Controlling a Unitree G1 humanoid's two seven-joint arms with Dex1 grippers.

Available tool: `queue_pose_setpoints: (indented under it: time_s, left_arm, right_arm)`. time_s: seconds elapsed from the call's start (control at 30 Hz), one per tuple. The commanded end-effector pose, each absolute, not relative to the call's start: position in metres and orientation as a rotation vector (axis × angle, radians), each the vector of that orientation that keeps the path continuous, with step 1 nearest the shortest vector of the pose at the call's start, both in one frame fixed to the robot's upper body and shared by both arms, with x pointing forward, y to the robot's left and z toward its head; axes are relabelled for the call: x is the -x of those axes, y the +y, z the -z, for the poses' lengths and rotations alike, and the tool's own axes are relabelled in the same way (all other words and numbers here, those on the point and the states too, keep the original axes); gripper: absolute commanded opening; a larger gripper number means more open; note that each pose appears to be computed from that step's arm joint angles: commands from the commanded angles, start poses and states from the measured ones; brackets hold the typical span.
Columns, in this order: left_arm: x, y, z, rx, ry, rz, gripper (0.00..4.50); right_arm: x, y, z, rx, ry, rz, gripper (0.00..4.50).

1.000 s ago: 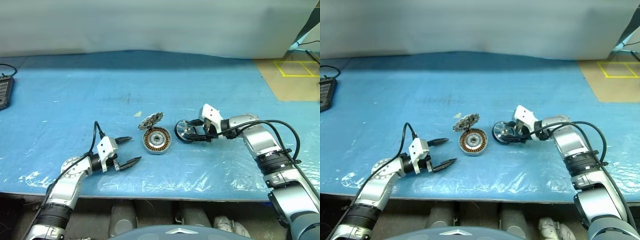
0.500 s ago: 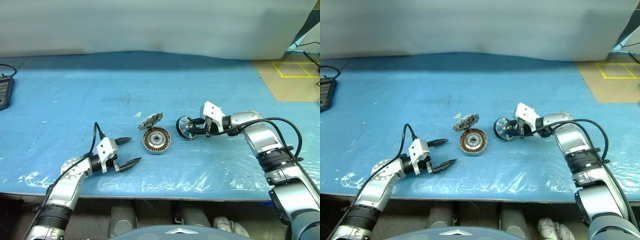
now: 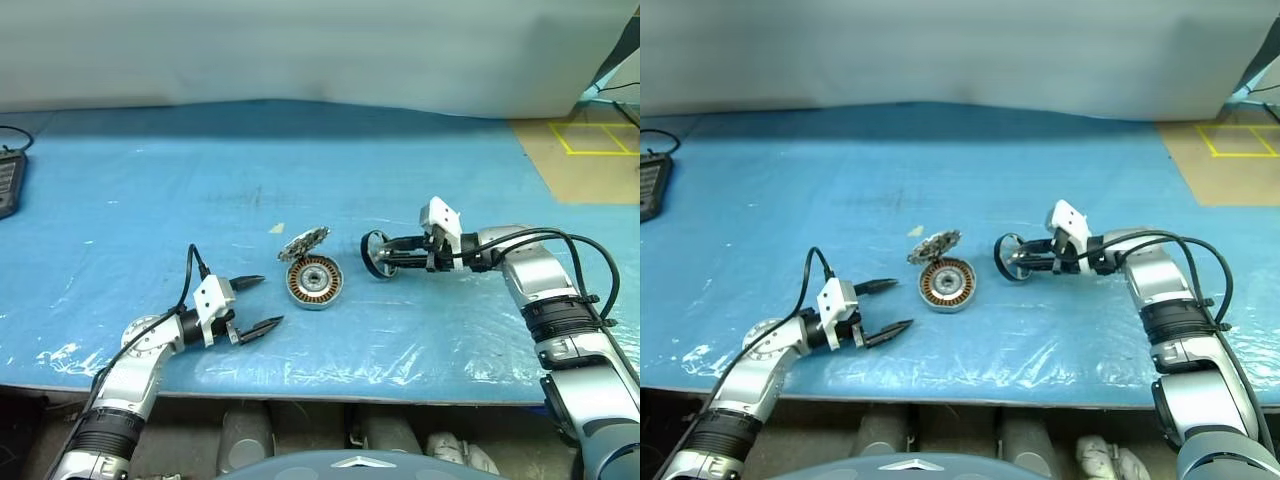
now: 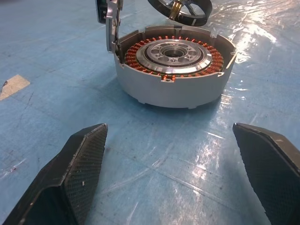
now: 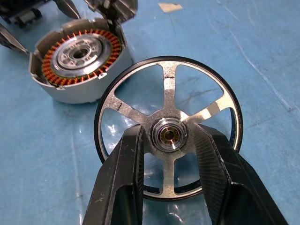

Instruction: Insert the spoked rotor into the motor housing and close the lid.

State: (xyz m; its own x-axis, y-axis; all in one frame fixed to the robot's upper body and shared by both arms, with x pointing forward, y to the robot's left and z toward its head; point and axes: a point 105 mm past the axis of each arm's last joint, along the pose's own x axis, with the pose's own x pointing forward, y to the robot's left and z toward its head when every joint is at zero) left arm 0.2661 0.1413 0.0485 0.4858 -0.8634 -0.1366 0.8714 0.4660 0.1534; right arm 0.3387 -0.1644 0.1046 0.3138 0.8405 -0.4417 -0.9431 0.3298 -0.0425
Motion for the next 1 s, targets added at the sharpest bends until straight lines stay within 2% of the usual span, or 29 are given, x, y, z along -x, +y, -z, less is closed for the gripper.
queue_pose_setpoints:
  time_s: [0.03, 0.23, 0.43, 1.0]
  left_arm:
    - [-0.266, 0.136, -0.055, -0.212, 0.016, 1.101, 4.50]
    - [-0.265, 0.133, -0.055, -0.220, 0.009, 1.127, 4.50]
    - [-0.264, 0.128, -0.055, -0.236, -0.011, 1.145, 4.50]
    - [-0.269, 0.124, -0.055, -0.235, -0.063, 1.094, 4.50]
  right_arm:
    - [-0.334, -0.158, -0.133, 0.300, 0.278, -1.268, 1.25]
    - [-0.315, -0.131, -0.146, 0.228, 0.239, -1.401, 1.25]
    - [-0.302, -0.110, -0.146, 0.207, 0.244, -1.492, 1.25]
    - [-0.307, -0.077, -0.142, 0.214, 0.237, -1.569, 1.25]
